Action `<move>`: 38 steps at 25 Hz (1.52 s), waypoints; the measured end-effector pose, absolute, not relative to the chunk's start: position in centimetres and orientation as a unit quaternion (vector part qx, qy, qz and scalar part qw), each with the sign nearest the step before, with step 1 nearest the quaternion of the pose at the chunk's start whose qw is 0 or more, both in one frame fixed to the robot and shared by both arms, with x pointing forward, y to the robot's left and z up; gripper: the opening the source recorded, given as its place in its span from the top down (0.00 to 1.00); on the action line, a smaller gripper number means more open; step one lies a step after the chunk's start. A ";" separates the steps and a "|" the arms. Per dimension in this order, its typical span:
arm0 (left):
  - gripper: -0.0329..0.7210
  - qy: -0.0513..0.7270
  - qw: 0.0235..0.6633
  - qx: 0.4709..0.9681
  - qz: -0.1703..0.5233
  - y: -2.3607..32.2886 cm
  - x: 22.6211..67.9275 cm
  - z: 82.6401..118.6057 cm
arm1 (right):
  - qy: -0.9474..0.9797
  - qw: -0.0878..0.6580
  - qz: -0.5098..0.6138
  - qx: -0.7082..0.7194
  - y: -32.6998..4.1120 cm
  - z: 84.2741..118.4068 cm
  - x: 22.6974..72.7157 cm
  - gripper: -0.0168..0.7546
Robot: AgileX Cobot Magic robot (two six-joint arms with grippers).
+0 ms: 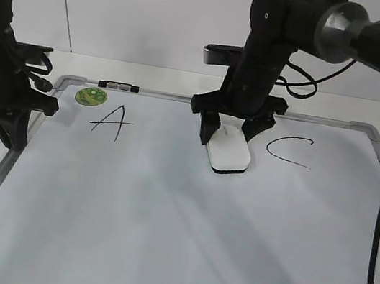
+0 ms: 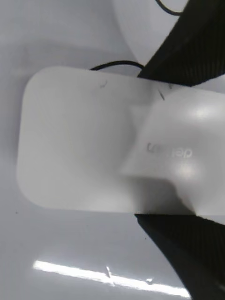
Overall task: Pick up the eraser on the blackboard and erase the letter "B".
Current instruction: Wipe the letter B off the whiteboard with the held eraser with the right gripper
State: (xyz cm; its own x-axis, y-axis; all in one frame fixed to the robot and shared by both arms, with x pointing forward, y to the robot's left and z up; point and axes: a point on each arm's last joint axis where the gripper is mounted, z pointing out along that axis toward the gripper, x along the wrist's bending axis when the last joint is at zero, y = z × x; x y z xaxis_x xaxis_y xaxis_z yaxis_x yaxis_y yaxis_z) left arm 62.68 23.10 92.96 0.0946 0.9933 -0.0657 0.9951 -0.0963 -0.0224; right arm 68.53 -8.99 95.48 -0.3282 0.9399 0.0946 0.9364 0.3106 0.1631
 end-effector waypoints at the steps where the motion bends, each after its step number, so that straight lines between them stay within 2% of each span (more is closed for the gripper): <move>1: 0.91 0.672 0.014 0.740 -0.032 23.1 62.7 93.0 | 0.809 0.009 0.094 0.580 -9.0 95.5 68.5 0.17; 10: 0.91 0.672 0.013 0.740 -0.031 23.1 62.7 93.0 | 0.808 0.008 0.096 0.581 -8.9 95.6 68.5 0.24; 22: 0.90 0.671 0.012 0.740 -0.031 23.1 62.7 93.0 | 0.804 0.009 0.127 0.580 -8.5 97.7 69.0 0.25; 32: 0.90 0.671 0.007 0.741 -0.033 23.2 62.6 93.0 | 0.803 -0.005 0.126 0.582 -8.9 99.2 67.3 0.25; 38: 0.90 0.670 0.006 0.741 -0.033 23.2 62.6 93.0 | 0.821 0.000 0.117 0.559 -6.8 98.9 66.1 0.25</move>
